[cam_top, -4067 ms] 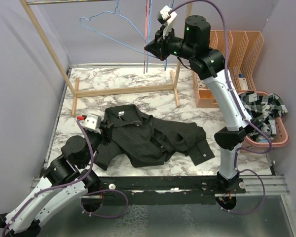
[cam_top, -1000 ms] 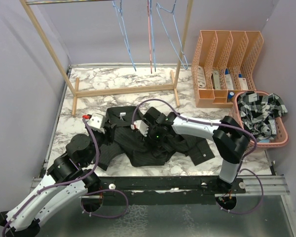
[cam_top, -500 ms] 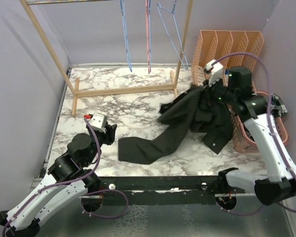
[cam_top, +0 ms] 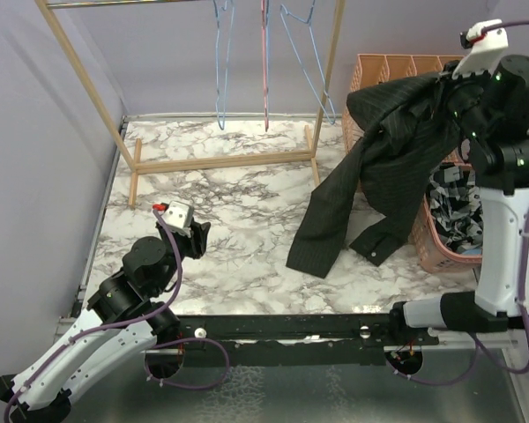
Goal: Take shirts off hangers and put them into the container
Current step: Pick up the shirt from the center of the board, then place the shirt in the bin.
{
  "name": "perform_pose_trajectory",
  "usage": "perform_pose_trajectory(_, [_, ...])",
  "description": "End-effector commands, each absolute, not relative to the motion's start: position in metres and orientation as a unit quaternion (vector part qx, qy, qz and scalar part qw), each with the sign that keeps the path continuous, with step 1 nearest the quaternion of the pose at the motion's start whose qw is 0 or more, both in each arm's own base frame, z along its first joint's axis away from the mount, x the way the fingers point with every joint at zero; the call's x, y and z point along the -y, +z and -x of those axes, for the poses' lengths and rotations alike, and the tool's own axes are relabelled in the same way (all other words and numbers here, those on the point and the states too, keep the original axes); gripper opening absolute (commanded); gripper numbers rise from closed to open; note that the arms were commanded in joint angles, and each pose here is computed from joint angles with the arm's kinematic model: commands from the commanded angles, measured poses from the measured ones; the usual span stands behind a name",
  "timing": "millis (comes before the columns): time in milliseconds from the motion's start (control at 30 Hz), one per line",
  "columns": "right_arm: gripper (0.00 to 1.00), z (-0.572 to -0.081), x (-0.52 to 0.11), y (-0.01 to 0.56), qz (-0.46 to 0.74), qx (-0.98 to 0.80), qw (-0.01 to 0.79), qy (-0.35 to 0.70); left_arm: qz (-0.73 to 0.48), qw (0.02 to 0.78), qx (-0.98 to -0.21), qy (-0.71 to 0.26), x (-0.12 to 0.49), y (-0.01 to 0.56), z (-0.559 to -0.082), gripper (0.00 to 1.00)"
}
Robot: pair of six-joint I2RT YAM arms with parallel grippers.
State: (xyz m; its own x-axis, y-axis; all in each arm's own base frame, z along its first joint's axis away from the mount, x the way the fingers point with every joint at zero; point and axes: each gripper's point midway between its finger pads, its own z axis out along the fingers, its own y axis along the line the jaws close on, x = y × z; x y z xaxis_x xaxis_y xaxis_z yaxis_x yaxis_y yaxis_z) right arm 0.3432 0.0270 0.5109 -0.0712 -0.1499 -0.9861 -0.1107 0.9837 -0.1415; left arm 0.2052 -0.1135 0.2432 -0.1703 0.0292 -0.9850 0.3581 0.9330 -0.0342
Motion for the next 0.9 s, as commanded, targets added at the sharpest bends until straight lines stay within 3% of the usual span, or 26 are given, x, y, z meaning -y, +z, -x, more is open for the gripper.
perform_pose_trajectory(0, [0.01, -0.365, 0.009, 0.506, 0.063, -0.754, 0.652, -0.042, -0.133, 0.632, -0.749, -0.146, 0.121, 0.245, -0.205, 0.44])
perform_pose_trajectory(167, [0.01, -0.356, 0.079, 0.525, 0.048, -0.751, 0.651, -0.097, -0.133, 0.633, -0.748, -0.148, 0.121, 0.246, -0.204, 0.45])
perform_pose_trajectory(400, [0.01, -0.308, 0.146, 0.471, 0.057, -0.781, 0.608, -0.133, -0.131, 0.635, -0.747, -0.148, 0.120, 0.247, -0.204, 0.45])
perform_pose_trajectory(567, [0.01, -0.288, 0.145, 0.385, 0.077, -0.817, 0.552, -0.147, -0.133, 0.630, -0.751, -0.149, 0.122, 0.244, -0.205, 0.45])
perform_pose_trajectory(700, [0.01, -0.288, 0.142, 0.291, 0.076, -0.869, 0.482, -0.084, -0.137, 0.627, -0.752, -0.151, 0.125, 0.243, -0.205, 0.45])
perform_pose_trajectory(867, [0.01, -0.288, 0.140, 0.217, 0.067, -0.887, 0.453, -0.054, -0.140, 0.621, -0.756, -0.151, 0.127, 0.239, -0.206, 0.45])
